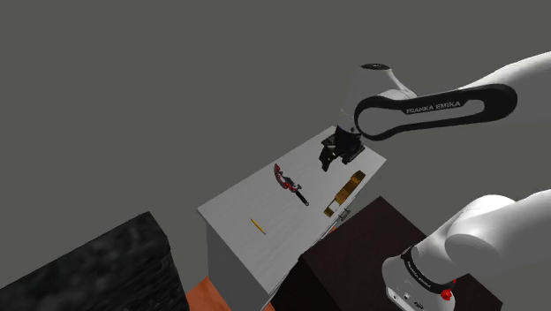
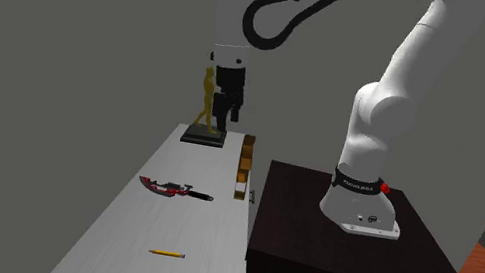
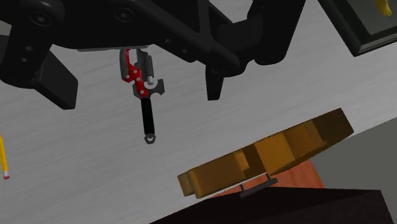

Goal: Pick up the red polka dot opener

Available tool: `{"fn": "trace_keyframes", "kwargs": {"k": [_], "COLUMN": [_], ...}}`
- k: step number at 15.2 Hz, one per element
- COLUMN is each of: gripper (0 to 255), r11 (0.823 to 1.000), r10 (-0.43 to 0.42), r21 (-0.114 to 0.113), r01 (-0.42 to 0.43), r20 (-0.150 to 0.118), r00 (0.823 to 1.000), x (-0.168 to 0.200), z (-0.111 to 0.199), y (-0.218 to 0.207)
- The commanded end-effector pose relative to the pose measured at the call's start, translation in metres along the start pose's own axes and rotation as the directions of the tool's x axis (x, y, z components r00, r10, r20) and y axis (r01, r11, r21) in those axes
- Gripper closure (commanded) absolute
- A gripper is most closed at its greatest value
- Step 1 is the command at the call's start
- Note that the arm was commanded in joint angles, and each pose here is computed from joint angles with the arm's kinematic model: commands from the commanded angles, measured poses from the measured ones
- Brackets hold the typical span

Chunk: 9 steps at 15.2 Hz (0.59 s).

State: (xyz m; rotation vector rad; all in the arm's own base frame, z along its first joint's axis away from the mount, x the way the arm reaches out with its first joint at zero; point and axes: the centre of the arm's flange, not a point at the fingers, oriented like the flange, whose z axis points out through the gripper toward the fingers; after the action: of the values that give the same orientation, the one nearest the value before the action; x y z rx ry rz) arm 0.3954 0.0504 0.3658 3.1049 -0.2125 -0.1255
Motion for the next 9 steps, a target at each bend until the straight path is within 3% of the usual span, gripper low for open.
{"fn": "trace_keyframes", "kwargs": {"k": [1, 9], "gripper": [0, 0], "r11": [1.000, 1.000], "r10": [0.004, 0.018], "r21": [-0.001, -0.008], "r01": [-0.004, -0.018], "r20": [-0.007, -0.031], "r00": [1.000, 0.999], "x": [0.016, 0.074], "z": [0.020, 0.102], "y": [-0.009, -0.034]}}
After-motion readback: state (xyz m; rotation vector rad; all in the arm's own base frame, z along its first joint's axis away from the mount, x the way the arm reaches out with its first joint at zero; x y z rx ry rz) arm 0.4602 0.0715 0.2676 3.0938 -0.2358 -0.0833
